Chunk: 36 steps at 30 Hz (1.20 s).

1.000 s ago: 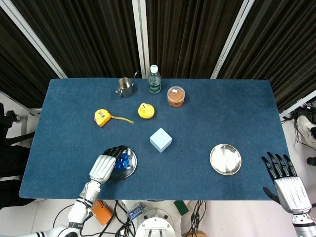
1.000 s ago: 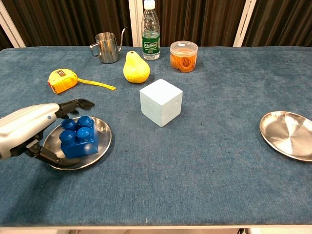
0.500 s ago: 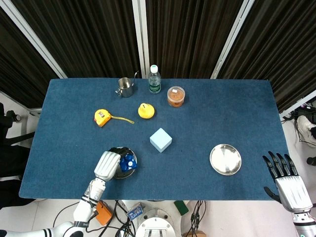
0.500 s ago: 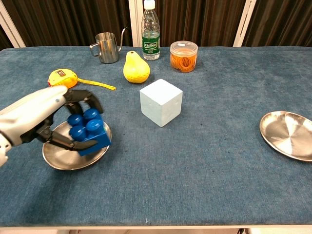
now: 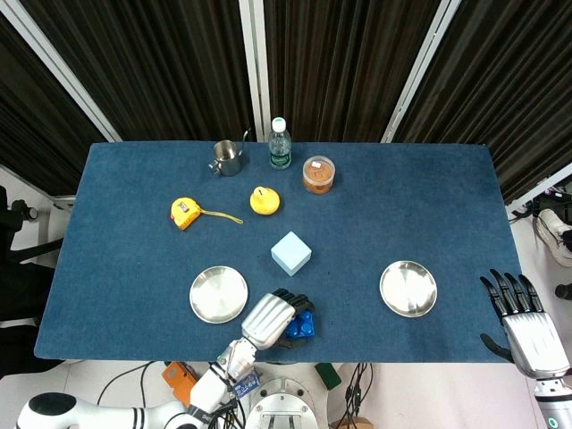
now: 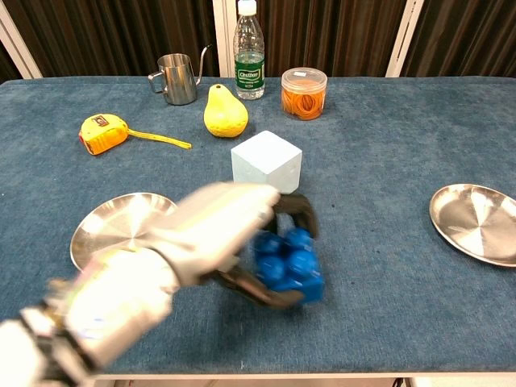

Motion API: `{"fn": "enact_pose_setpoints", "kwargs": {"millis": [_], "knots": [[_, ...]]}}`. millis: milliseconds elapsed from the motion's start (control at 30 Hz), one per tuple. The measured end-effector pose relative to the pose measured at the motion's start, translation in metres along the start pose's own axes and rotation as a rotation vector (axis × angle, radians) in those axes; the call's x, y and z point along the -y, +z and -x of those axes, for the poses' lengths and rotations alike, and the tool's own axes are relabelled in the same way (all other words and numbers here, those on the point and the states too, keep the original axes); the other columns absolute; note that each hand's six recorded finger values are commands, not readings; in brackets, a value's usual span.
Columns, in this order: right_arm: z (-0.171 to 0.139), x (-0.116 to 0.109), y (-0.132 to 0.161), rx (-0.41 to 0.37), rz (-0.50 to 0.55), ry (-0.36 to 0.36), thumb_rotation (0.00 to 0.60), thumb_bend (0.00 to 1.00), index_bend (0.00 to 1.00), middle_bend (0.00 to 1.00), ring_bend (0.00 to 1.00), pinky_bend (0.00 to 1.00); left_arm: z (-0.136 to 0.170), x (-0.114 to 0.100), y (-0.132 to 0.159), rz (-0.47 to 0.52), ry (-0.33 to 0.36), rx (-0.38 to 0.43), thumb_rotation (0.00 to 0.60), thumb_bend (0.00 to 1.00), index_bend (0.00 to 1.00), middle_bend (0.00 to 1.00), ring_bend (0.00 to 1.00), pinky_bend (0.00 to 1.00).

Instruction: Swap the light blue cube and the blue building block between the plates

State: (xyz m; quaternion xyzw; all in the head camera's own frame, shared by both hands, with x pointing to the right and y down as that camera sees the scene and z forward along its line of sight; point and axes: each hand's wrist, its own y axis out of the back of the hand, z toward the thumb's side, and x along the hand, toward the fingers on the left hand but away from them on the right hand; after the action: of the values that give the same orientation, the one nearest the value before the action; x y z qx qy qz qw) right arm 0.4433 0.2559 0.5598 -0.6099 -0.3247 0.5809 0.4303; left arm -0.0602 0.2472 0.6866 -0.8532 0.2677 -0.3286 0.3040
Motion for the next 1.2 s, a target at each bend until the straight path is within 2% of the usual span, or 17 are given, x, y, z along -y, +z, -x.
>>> {"fn": "enact_pose_setpoints", "kwargs": {"millis": [100, 167, 267, 467, 567, 633, 733, 800, 933, 1033, 1200], "knots": [[0.001, -0.001, -0.004, 0.006, 0.010, 0.006, 0.600, 0.31, 0.00, 0.00, 0.00, 0.00, -0.016, 0.012, 0.009, -0.041, -0.008, 0.010, 0.600, 0.05, 0.21, 0.13, 0.08, 0.15], [0.003, -0.001, -0.006, 0.011, 0.013, 0.010, 0.600, 0.31, 0.00, 0.00, 0.00, 0.00, -0.025, 0.013, 0.014, -0.076, 0.000, 0.019, 0.600, 0.01, 0.14, 0.06, 0.01, 0.12], [0.004, -0.001, -0.008, 0.014, 0.013, 0.012, 0.600, 0.31, 0.00, 0.00, 0.00, 0.00, -0.030, 0.011, 0.016, -0.074, 0.013, 0.025, 0.600, 0.00, 0.12, 0.01, 0.00, 0.10], [0.003, -0.002, -0.009, 0.021, 0.013, 0.010, 0.600, 0.31, 0.00, 0.00, 0.00, 0.00, -0.034, -0.009, 0.025, 0.006, 0.051, 0.051, 0.600, 0.00, 0.11, 0.01, 0.00, 0.10], [0.002, -0.002, -0.007, 0.017, 0.014, 0.014, 0.600, 0.31, 0.00, 0.00, 0.00, 0.00, -0.035, -0.034, 0.032, 0.053, 0.106, 0.069, 0.600, 0.00, 0.11, 0.01, 0.00, 0.10], [0.001, -0.003, -0.008, 0.018, 0.016, 0.011, 0.600, 0.31, 0.00, 0.00, 0.00, 0.00, -0.038, -0.057, 0.029, 0.059, 0.168, 0.065, 0.600, 0.01, 0.11, 0.01, 0.00, 0.10], [0.001, -0.003, -0.008, 0.023, 0.020, 0.008, 0.600, 0.31, 0.00, 0.00, 0.00, 0.00, -0.047, -0.083, 0.015, 0.034, 0.250, 0.027, 0.600, 0.02, 0.11, 0.01, 0.00, 0.10], [0.001, -0.002, -0.008, 0.022, 0.020, 0.012, 0.600, 0.31, 0.00, 0.00, 0.00, 0.00, -0.053, -0.088, 0.002, 0.012, 0.266, -0.008, 0.600, 0.01, 0.11, 0.01, 0.00, 0.09], [0.002, -0.001, -0.006, 0.016, 0.024, 0.023, 0.600, 0.31, 0.00, 0.00, 0.00, 0.00, -0.069, -0.085, -0.036, -0.014, 0.258, -0.127, 0.600, 0.00, 0.08, 0.01, 0.00, 0.07], [0.003, -0.001, -0.007, 0.018, 0.028, 0.025, 0.600, 0.31, 0.00, 0.00, 0.00, 0.00, -0.079, -0.078, -0.054, 0.010, 0.234, -0.197, 0.600, 0.00, 0.08, 0.01, 0.00, 0.06], [0.003, -0.002, -0.008, 0.015, 0.035, 0.027, 0.600, 0.31, 0.00, 0.00, 0.00, 0.00, -0.090, -0.072, -0.063, 0.016, 0.214, -0.240, 0.600, 0.00, 0.08, 0.01, 0.00, 0.06]]}}
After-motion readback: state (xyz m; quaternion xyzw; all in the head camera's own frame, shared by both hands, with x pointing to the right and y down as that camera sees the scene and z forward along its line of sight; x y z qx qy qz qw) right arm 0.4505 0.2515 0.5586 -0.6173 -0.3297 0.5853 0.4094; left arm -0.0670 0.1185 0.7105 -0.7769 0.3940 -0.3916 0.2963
